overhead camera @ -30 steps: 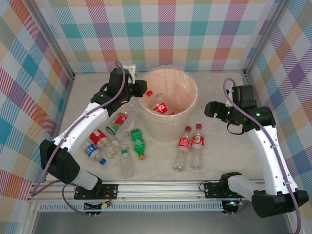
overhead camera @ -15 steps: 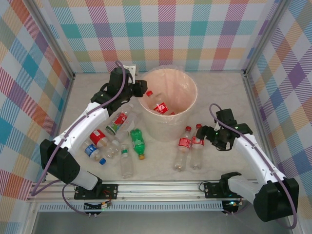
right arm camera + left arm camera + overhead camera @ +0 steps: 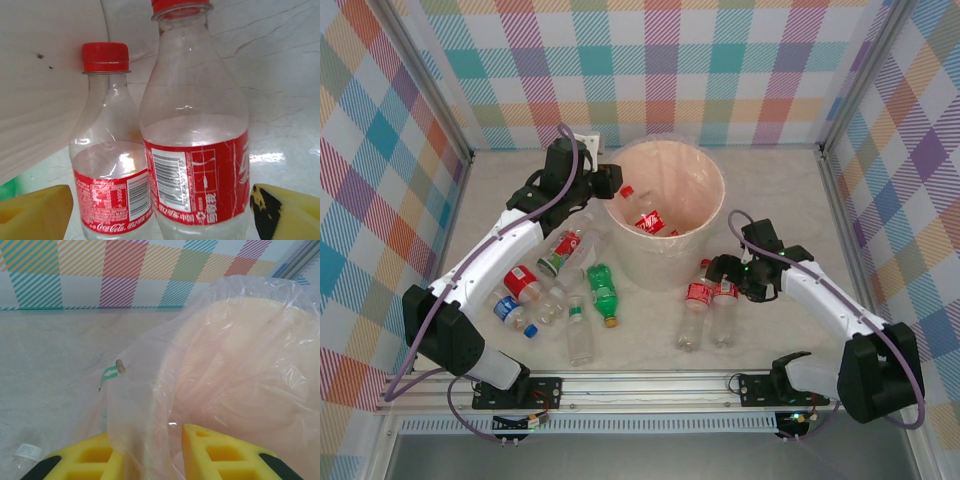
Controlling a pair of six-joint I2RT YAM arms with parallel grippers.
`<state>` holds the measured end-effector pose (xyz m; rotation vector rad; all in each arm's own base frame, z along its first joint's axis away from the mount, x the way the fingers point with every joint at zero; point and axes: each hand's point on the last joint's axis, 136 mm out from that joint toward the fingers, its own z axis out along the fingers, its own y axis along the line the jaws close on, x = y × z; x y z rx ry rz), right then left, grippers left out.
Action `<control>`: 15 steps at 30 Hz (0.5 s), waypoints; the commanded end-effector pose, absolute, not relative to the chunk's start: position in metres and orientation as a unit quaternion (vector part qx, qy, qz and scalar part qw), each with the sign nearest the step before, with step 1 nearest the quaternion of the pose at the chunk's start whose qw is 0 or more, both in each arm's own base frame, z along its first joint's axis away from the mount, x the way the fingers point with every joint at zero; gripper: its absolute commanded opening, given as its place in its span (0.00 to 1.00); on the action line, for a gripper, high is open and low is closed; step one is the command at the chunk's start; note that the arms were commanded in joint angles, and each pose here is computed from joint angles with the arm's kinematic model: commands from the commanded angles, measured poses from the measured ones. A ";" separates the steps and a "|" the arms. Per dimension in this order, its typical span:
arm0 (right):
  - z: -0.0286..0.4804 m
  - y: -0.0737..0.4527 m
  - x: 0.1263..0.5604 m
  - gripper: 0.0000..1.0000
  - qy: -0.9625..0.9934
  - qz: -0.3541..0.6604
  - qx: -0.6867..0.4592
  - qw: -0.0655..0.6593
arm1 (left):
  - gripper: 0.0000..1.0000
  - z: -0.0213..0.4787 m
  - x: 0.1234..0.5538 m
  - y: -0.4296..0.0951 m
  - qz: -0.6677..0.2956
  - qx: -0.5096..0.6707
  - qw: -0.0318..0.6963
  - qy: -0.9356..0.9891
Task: Put the plastic bottles in the bin
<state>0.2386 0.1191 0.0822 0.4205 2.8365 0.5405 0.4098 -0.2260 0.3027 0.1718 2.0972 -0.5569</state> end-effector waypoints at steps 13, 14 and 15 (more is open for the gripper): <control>0.065 0.065 0.234 0.72 0.977 0.058 0.165 0.119 | 0.29 0.226 0.384 -0.235 -0.198 0.108 0.349 0.910; 0.066 0.060 0.229 0.72 0.977 0.048 0.170 0.119 | 0.29 0.226 0.384 -0.236 -0.198 0.108 0.348 0.910; 0.068 0.056 0.227 0.72 0.977 0.041 0.173 0.120 | 0.30 0.225 0.384 -0.236 -0.198 0.109 0.348 0.910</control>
